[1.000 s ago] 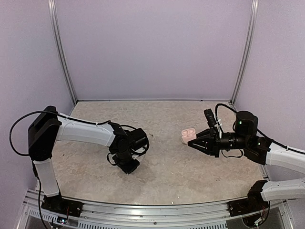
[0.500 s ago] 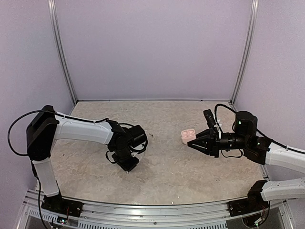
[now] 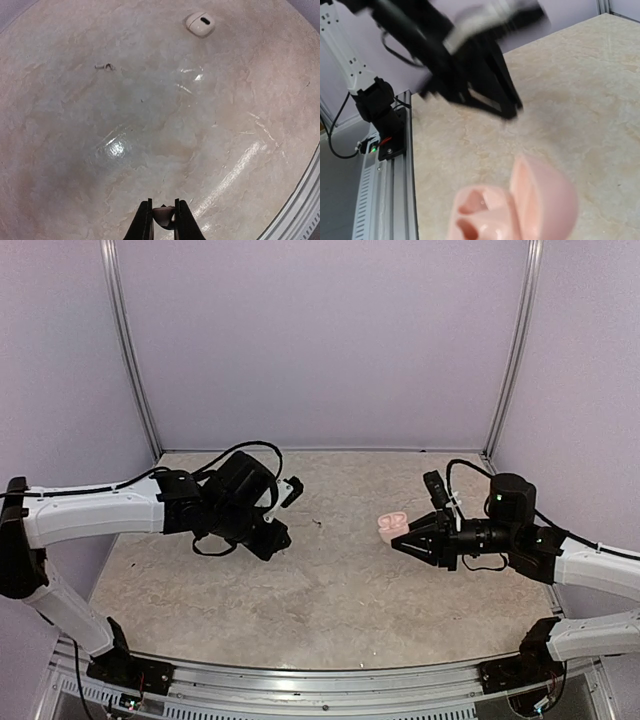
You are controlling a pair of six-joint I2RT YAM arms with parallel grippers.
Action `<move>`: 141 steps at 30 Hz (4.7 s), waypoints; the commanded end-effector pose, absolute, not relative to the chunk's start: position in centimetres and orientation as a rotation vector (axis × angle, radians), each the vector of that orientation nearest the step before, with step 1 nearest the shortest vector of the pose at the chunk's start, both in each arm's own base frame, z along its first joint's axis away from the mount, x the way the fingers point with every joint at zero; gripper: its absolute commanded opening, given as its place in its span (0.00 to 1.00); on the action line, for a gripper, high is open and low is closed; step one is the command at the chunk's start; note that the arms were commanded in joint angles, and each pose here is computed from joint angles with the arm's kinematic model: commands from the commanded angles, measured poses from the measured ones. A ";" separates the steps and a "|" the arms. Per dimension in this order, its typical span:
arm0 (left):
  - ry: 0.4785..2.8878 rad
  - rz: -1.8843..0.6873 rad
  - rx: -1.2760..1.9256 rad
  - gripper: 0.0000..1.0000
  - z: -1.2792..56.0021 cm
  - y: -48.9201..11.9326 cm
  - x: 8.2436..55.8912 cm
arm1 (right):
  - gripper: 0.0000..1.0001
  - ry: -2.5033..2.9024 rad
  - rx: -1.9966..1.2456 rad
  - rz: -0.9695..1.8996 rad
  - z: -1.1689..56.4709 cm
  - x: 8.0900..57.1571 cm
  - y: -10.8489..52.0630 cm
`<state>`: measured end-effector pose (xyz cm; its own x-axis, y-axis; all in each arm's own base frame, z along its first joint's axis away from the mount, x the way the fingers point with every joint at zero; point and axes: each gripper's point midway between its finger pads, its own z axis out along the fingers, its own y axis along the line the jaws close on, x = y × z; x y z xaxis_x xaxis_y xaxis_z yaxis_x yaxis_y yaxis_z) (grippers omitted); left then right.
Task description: Insert the wireless bluetooth earbuds into the charging case
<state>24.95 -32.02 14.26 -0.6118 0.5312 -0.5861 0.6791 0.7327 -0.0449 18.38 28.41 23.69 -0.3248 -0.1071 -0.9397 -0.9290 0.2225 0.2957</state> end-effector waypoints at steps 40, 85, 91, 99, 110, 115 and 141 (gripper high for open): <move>1.300 -0.686 1.096 0.09 33.9 -44.0 12.2 | 0.00 1.146 -1.282 0.978 28.0 13.1 35.6; 1.366 -0.573 1.132 0.08 30.9 -43.6 13.2 | 0.00 1.158 -1.218 1.007 29.3 13.1 35.4; 1.361 -0.566 1.155 0.08 30.7 -43.9 12.9 | 0.00 1.170 -1.213 1.004 29.2 13.3 35.5; 1.358 -0.547 1.178 0.08 30.3 -44.3 12.6 | 0.00 1.182 -1.213 1.001 28.9 13.5 35.6; 1.384 -0.481 1.197 0.08 28.8 -44.0 12.9 | 0.00 1.180 -1.178 1.005 29.6 13.6 35.2; 1.390 -0.450 1.217 0.08 28.0 -44.3 12.7 | 0.00 1.192 -1.150 1.013 29.5 13.7 35.0; 1.451 -0.445 1.180 0.12 27.1 -44.4 13.1 | 0.00 1.173 -1.097 1.055 30.4 13.5 34.5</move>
